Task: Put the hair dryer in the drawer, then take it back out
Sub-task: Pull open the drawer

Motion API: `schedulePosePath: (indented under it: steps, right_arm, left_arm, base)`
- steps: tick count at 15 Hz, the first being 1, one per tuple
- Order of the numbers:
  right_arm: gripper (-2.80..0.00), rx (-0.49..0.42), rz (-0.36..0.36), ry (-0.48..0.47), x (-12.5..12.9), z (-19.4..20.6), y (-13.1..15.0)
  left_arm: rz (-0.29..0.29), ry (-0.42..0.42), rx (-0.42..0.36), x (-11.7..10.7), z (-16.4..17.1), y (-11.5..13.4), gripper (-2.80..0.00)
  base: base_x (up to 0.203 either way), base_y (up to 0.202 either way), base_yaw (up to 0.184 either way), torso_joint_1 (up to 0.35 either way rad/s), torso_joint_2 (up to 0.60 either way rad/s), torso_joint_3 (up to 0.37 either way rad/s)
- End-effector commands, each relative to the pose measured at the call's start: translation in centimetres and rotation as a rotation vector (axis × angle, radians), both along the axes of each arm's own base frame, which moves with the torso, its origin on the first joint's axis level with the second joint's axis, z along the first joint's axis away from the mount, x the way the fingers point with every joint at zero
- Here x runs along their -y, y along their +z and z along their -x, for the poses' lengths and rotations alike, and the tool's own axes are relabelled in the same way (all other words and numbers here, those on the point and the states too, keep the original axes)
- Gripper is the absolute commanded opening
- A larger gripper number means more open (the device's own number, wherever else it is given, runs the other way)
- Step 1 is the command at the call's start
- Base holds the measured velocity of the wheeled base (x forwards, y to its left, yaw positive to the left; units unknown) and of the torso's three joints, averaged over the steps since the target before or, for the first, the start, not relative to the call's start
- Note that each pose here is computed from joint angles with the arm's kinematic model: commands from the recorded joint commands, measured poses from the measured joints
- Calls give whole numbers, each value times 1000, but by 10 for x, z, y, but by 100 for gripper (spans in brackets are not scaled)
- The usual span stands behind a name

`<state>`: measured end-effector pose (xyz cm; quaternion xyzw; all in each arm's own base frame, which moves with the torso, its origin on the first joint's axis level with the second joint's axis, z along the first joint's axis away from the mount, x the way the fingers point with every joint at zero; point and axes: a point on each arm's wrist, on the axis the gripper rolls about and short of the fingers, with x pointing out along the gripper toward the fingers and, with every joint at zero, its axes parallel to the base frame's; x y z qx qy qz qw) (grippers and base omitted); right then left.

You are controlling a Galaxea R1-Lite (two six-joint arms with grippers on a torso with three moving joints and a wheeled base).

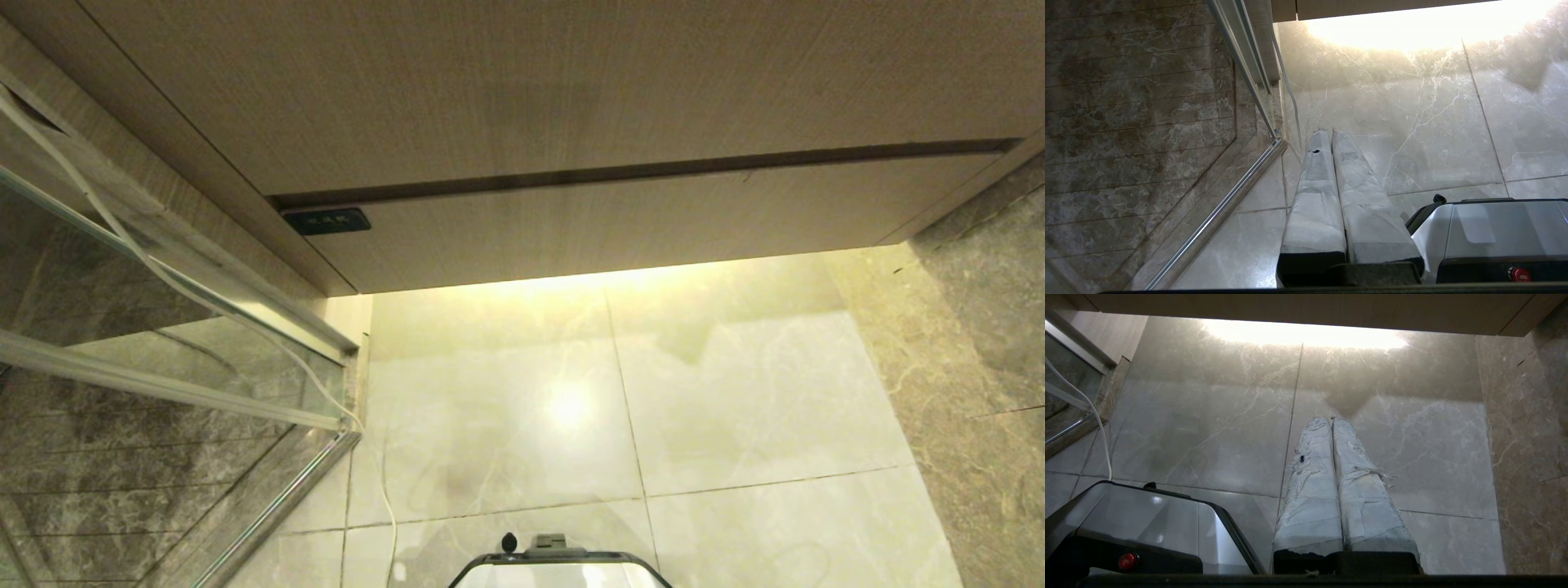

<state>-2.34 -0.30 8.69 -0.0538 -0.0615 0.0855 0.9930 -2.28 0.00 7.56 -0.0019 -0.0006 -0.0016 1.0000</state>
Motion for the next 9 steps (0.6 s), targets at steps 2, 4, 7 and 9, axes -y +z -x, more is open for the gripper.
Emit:
schedulePosePath:
  steps: [2, 4, 7, 9]
  right_arm:
    - [-280, -1, 0, 0, 0, 0, -12]
    - [-280, -4, -4, 0, 0, 0, -12]
    - [-280, -10, -13, 1, 0, 0, -12]
    - [-280, -21, -13, 1, 0, 0, -12]
  left_arm:
    - [1, 0, 0, 0, 0, 0, -280]
    - [1, 0, -1, 0, 0, 0, -280]
    - [1, 2, -1, 0, 0, 0, -280]
    - [1, 0, -1, 0, 0, 0, -280]
  base:
    - [0, 0, 0, 0, 0, 0]
    - [0, 0, 0, 0, 0, 0]
    - [0, 0, 0, 0, 0, 0]
    - [0, 0, 0, 0, 0, 0]
